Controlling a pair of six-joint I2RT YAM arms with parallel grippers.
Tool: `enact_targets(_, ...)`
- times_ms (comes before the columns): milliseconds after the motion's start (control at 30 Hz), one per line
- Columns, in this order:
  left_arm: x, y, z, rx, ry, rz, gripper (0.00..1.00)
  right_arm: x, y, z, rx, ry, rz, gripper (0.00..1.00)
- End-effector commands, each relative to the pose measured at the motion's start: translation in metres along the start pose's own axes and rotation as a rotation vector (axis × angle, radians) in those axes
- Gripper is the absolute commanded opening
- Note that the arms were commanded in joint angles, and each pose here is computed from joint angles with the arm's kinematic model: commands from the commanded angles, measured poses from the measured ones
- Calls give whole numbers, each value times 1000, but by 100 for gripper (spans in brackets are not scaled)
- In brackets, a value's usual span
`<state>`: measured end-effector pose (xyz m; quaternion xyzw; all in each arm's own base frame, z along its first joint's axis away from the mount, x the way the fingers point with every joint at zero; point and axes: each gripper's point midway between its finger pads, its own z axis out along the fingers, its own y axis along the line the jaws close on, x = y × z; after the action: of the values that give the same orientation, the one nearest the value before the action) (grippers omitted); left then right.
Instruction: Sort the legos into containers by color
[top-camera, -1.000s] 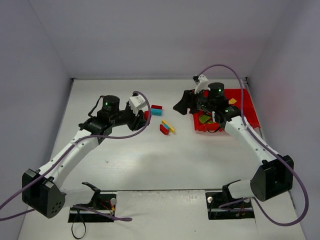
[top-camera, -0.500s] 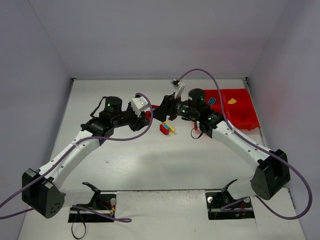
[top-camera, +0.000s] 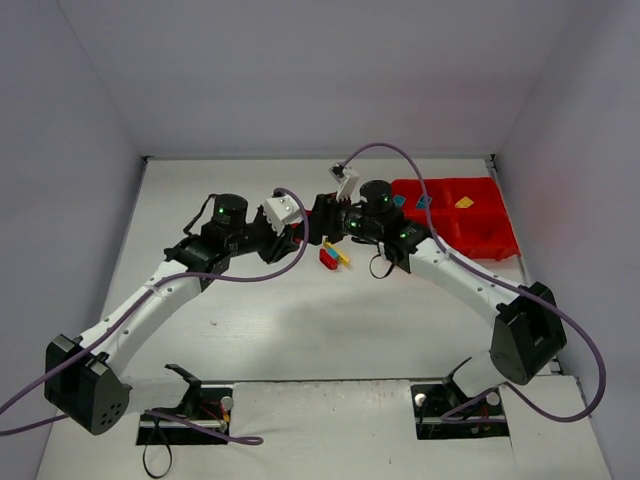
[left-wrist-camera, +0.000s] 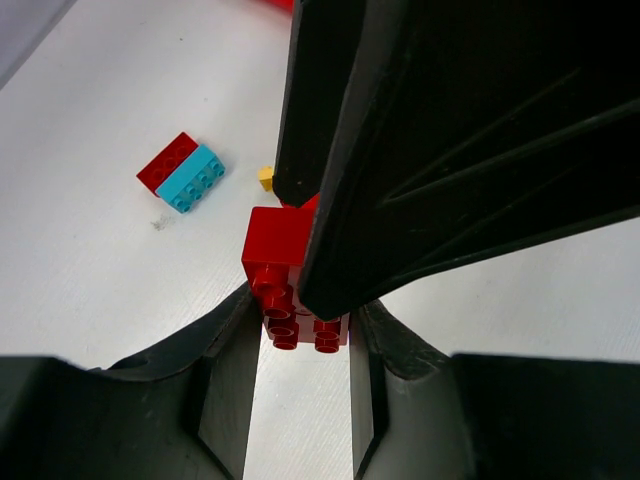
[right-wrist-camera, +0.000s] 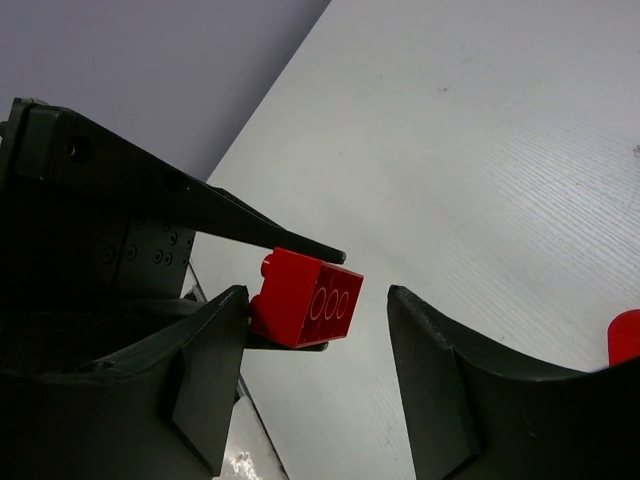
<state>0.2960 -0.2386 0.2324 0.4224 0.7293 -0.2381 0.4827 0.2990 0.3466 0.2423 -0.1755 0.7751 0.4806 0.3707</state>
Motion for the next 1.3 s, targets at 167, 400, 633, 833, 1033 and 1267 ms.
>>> enact_targets(167, -24, 5, -4, -30, -56, 63, 0, -33, 29, 7, -86, -87, -56, 39)
enact_targets(400, -24, 8, -4, -53, -53, 62, 2, -20, 27, 11, -105, -37, -39, 0)
enact_targets(633, -22, 13, -4, -79, -44, 51, 41, -30, 16, 2, -30, -73, -77, 0)
enact_targets(833, -21, 17, -3, -107, -34, 23, 73, -59, -21, -29, 170, -160, -123, 0)
enact_targets(1033, -21, 28, -3, -171, -29, -24, 76, -94, -93, -97, 504, -294, -145, 0)
enact_targets(1267, -21, 51, -4, -314, -24, -126, 77, -116, -194, -227, 985, -431, -105, 0)
